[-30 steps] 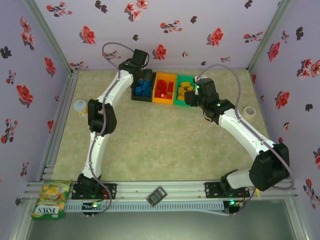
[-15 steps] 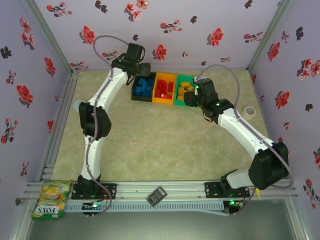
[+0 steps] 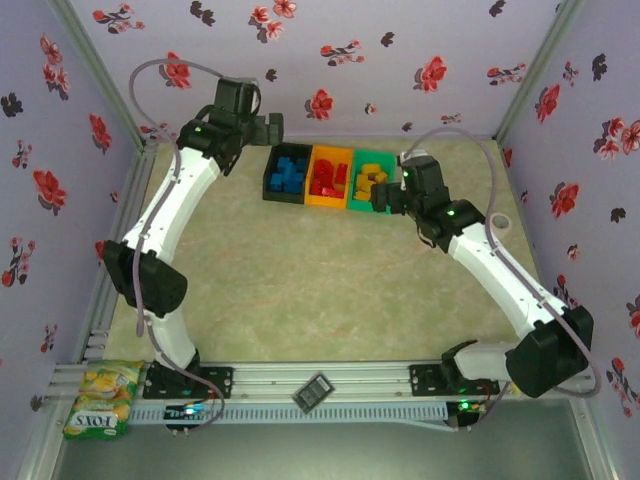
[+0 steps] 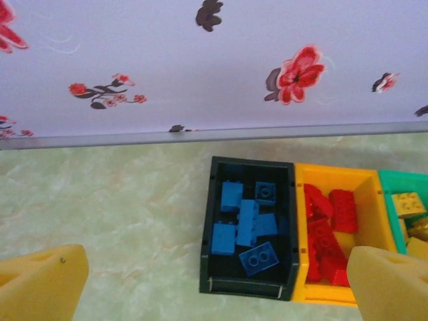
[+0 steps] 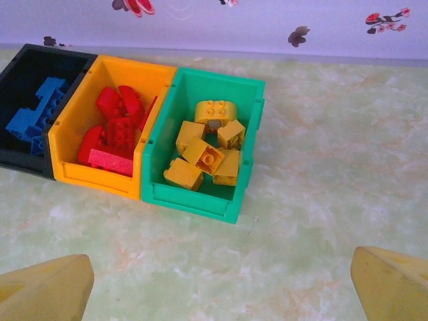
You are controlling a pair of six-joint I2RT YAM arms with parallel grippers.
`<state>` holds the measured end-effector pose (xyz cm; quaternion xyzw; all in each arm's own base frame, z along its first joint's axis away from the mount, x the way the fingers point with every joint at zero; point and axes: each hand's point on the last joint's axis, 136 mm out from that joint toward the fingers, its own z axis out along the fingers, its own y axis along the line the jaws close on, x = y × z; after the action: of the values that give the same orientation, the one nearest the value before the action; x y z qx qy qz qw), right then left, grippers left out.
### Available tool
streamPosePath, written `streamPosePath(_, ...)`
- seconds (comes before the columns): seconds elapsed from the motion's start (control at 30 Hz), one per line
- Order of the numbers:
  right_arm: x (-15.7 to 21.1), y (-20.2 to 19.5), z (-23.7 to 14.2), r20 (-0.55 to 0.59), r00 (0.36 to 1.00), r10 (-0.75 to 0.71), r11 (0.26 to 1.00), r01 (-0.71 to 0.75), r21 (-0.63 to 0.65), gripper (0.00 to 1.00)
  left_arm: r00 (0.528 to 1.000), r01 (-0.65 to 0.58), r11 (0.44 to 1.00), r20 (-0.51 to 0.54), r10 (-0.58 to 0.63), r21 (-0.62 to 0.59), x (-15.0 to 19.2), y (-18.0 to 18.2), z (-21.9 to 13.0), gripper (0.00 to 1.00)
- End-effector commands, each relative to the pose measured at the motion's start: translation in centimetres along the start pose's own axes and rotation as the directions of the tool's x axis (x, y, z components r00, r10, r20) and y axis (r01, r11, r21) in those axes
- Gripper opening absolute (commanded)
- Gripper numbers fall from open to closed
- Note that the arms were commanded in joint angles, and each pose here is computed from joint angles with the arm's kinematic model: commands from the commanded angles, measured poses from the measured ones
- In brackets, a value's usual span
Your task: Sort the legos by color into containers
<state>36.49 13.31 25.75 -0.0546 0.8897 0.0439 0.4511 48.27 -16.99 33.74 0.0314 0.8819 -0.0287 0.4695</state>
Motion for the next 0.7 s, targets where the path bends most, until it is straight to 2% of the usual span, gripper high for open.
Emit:
streamPosePath(0.0,-2.5,-1.3,-3.0,0.075,0.996,0.042,0.999,-0.044,0.032,1.00,0.999,-0.037,0.994,-0.018,0.036,-0.103,0.6,2.5,-1.8,1.00)
streamPosePath(0.17,-3.1,-4.1,-5.6,0.102,0.991,0.090,0.989,-0.101,0.105,1.00,1.000,-0.027,0.943,-0.013,0.024,-0.333,1.8,7.3,-3.9,1.00)
streamPosePath(0.3,-2.5,-5.5,-6.8,0.104,0.991,0.083,0.987,-0.096,0.132,1.00,0.998,-0.031,0.898,0.041,0.054,-0.440,2.7,9.8,-5.4,1.00)
streamPosePath(0.33,-2.5,-6.9,-7.3,0.133,0.987,0.092,0.975,-0.117,0.191,1.00,0.995,-0.034,0.877,0.062,0.073,-0.479,3.2,10.7,-5.5,1.00)
streamPosePath(0.43,-2.1,-9.1,-8.0,0.166,0.982,0.095,0.949,-0.139,0.283,1.00,0.986,-0.022,0.861,0.130,0.101,-0.508,5.4,12.5,-5.0,1.00)
streamPosePath(0.5,-1.9,-10.1,-8.1,0.173,0.980,0.101,0.939,-0.152,0.309,0.99,0.986,0.031,0.848,0.154,0.060,-0.529,7.1,14.5,-5.0,1.00)
streamPosePath(0.67,-1.2,-11.5,-7.5,0.193,0.976,0.097,0.926,-0.159,0.342,0.99,0.986,0.164,0.820,0.111,-0.123,-0.549,13.0,20.3,-4.4,1.00)
